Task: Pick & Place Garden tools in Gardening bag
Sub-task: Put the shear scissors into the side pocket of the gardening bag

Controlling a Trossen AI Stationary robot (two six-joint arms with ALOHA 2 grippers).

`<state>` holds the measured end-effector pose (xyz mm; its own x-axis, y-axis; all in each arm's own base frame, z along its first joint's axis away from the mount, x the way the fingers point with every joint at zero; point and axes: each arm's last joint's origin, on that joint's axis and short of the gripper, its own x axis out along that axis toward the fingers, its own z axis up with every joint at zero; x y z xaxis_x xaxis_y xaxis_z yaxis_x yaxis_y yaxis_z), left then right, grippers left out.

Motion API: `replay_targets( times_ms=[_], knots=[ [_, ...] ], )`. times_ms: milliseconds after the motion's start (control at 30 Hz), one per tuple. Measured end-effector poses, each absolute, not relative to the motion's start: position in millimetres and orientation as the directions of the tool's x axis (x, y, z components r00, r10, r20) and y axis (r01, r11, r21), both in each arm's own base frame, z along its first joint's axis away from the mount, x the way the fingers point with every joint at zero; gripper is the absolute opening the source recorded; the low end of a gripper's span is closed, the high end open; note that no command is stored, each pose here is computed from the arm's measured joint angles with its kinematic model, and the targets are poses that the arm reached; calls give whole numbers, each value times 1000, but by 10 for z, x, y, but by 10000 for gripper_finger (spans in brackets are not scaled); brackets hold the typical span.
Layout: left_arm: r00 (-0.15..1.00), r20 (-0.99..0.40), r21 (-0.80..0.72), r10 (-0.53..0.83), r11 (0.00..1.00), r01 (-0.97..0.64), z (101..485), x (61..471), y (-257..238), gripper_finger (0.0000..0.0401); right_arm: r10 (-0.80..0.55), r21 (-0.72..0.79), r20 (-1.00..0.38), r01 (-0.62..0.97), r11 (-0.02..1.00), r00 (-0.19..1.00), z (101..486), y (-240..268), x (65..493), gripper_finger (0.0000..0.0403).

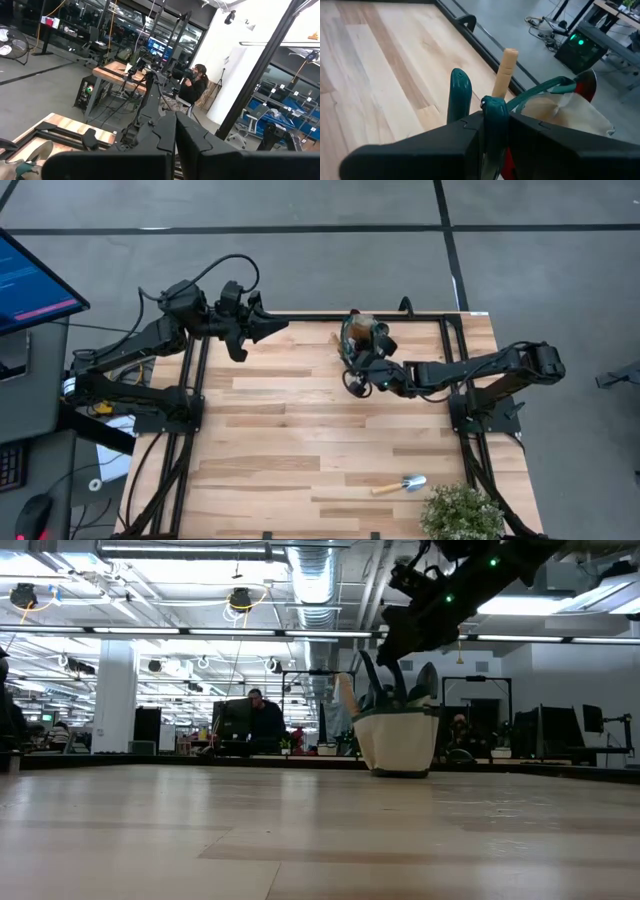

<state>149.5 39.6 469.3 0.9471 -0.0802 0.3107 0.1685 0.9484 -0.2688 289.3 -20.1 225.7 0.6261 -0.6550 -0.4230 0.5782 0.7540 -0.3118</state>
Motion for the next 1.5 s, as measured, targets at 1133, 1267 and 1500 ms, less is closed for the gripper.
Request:
replay_targets(
  times_ms=[1133,1267,1500],
  knots=[
    [947,311,-269,-80,948,168,4693,1495,396,7,-769,-277,-414,737,616,487,1976,-354,2834,52],
    [947,311,-269,-80,948,168,4693,1495,396,5,-764,-270,-427,738,618,484,1901,-357,2876,52],
    [947,311,-269,-80,948,168,4693,1495,396,7,-758,-263,-439,738,621,482,1869,-393,2891,70]
  ],
)
